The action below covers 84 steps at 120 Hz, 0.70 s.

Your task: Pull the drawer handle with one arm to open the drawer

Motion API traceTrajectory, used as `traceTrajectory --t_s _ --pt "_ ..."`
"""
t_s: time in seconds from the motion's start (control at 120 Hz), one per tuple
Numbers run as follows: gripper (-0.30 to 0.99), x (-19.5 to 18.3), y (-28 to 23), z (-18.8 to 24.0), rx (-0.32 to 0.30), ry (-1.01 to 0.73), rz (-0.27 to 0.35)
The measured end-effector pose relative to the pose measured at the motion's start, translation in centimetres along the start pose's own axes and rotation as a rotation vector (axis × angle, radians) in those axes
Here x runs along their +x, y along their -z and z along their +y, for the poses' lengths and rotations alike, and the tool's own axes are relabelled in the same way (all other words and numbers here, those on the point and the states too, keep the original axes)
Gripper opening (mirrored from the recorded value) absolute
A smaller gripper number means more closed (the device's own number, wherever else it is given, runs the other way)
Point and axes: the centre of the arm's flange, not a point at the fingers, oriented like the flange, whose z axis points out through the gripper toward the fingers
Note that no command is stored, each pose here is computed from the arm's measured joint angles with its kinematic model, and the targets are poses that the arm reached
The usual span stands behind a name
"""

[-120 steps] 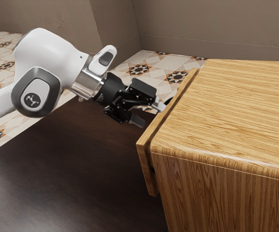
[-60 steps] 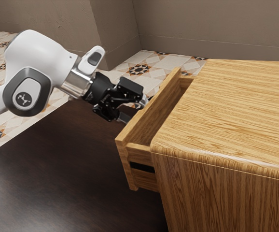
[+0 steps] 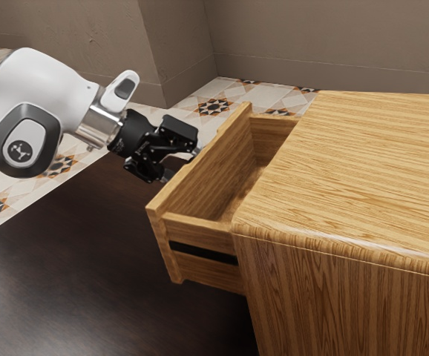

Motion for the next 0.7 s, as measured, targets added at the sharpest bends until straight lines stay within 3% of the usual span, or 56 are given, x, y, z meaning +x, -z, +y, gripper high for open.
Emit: traceTrajectory --t_s 0.7 --pt "0.68 -0.8 4.2 -3.7 0.012 0.017 0.021"
